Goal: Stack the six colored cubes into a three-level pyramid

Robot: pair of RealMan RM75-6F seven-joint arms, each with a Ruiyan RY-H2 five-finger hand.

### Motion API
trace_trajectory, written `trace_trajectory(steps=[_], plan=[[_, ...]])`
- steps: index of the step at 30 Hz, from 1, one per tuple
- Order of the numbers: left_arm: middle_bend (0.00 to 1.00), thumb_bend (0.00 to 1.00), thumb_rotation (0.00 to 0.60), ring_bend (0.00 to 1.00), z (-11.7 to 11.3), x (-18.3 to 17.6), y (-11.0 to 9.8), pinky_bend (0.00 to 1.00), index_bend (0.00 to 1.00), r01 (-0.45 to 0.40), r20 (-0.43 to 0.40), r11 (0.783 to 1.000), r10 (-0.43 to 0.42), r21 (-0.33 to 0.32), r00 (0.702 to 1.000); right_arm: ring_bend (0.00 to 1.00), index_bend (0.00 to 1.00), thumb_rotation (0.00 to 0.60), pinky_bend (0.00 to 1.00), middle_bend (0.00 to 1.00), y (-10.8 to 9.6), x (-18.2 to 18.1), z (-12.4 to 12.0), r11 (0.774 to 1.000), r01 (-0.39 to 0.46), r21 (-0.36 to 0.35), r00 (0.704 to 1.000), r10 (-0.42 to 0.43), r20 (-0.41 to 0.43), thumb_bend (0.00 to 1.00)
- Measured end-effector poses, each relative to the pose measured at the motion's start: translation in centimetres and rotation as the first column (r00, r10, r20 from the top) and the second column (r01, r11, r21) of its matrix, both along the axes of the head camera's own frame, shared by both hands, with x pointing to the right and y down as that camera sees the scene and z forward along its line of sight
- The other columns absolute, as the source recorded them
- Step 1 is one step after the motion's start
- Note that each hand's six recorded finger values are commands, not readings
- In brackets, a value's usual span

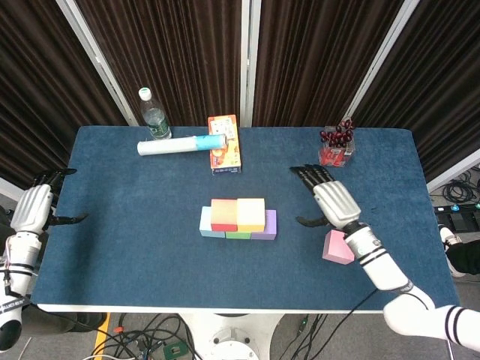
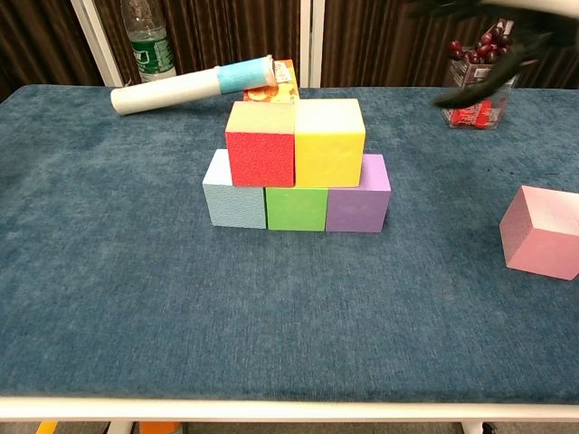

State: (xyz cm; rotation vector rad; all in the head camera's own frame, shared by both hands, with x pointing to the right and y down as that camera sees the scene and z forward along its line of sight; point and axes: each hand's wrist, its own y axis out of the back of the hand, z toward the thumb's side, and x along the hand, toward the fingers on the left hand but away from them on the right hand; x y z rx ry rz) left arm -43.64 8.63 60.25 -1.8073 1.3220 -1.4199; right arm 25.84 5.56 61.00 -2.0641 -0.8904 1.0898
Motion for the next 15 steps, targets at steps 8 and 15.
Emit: trace_trajectory(steps=[8,15], plan=[[0.17,0.06,0.600,0.07,-0.6,-0.2,0.3,0.06,0.19,-0.050,0.094,0.998,0.046,0.046,0.995,0.00,0.00,0.600,0.00,0.19,2.8,5.6,-0.4,0.998,0.000,-0.060,0.998,-0.004,-0.066,0.10],[0.17,0.06,0.600,0.07,-1.0,0.7,1.5,0.06,0.19,-0.087,0.113,0.995,0.081,0.056,0.990,0.00,0.00,0.600,0.00,0.20,6.0,7.9,0.5,0.981,0.147,-0.124,0.976,-0.165,-0.145,0.10]])
